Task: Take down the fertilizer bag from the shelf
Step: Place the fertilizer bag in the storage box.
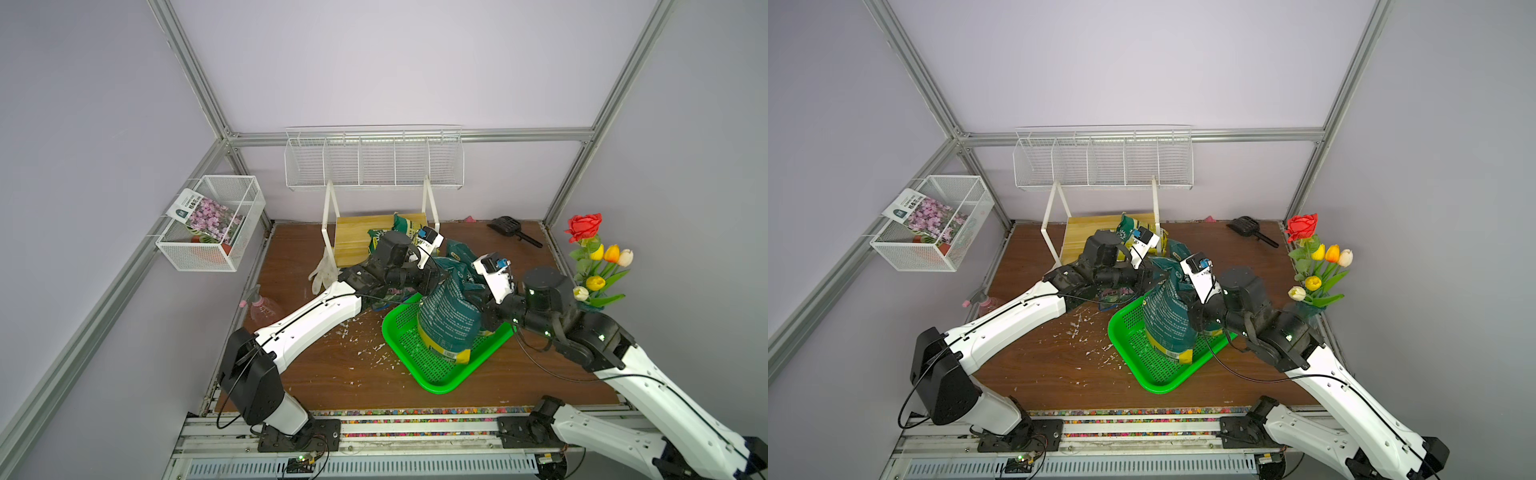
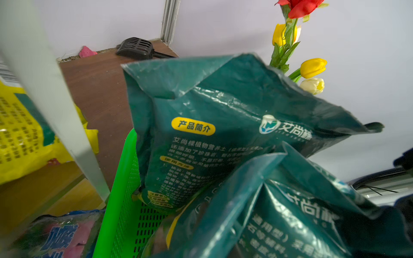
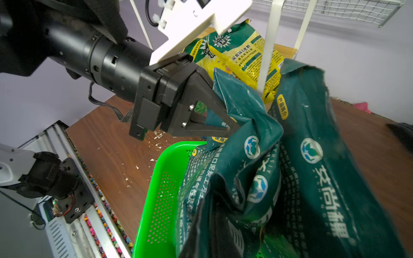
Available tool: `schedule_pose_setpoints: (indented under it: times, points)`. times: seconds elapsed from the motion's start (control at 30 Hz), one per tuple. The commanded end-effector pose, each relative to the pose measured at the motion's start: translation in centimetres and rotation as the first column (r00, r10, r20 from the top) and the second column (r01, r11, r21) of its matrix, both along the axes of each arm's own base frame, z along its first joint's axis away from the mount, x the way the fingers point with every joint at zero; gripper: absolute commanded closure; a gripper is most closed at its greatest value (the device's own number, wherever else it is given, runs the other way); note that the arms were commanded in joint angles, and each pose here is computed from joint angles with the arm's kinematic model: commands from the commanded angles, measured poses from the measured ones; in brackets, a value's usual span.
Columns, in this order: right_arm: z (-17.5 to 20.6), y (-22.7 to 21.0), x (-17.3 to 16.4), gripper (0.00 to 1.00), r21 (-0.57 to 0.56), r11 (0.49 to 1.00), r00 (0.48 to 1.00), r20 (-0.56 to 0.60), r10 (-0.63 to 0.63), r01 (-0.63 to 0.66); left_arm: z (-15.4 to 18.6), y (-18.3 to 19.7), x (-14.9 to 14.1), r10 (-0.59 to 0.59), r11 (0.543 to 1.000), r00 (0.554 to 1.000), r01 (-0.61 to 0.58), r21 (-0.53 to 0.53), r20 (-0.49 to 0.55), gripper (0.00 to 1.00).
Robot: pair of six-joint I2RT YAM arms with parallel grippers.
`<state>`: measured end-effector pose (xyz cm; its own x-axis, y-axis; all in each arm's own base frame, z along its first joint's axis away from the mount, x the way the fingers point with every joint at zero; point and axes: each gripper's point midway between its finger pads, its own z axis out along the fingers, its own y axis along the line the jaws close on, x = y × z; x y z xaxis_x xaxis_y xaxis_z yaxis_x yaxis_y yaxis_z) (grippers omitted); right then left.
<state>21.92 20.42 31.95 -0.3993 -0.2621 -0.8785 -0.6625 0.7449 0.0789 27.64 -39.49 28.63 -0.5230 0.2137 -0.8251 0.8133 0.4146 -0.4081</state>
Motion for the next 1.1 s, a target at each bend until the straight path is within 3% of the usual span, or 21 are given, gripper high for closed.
schedule_pose_setpoints:
  times: [0.0,0.23,0.4,0.47,0.57,0.7,0.83,0.97,1.07]
  points:
    - [3.1,0.5,-0.1,1.0,0.067,0.997,0.989,0.144,0.021,-0.031,3.3,-1.4,0.8,0.003,0.994,0.994,0.009,-0.107,0.114,1.0]
    - [-0.9,1.2,0.1,1.0,-0.009,0.998,0.996,0.067,0.058,-0.057,0.9,-2.0,1.1,-0.001,0.998,0.997,0.006,-0.065,0.076,1.0]
    - [-2.4,1.1,0.3,1.0,-0.027,0.998,0.997,0.052,0.05,-0.049,0.4,-1.7,1.2,0.017,0.999,0.997,-0.013,-0.05,0.076,0.89]
    - [-2.5,1.2,0.2,1.0,-0.022,0.998,0.997,0.053,0.056,-0.055,0.1,-1.5,1.3,0.02,0.999,0.997,-0.017,-0.039,0.071,0.75]
    - [-2.9,1.3,0.2,0.96,-0.026,0.998,0.997,0.042,0.061,-0.06,0.0,-1.2,1.4,0.031,0.999,0.997,-0.03,-0.015,0.064,0.43]
    - [-3.6,1.4,0.2,0.9,-0.038,0.997,0.998,0.021,0.066,-0.065,0.6,-0.3,1.7,0.073,0.997,0.994,-0.075,0.02,0.084,0.25]
    - [-3.8,1.4,0.3,0.77,-0.041,0.997,0.998,0.019,0.059,-0.058,2.2,1.0,1.7,0.115,0.993,0.985,-0.118,0.021,0.126,0.05]
    - [-3.3,1.3,0.2,0.59,-0.032,0.998,0.998,0.031,0.058,-0.057,4.5,2.7,1.6,0.169,0.985,0.969,-0.174,0.012,0.18,0.0]
    - [-3.1,1.4,0.2,0.52,-0.028,0.998,0.998,0.03,0.063,-0.062,5.9,3.9,1.5,0.2,0.979,0.956,-0.206,0.005,0.215,0.0]
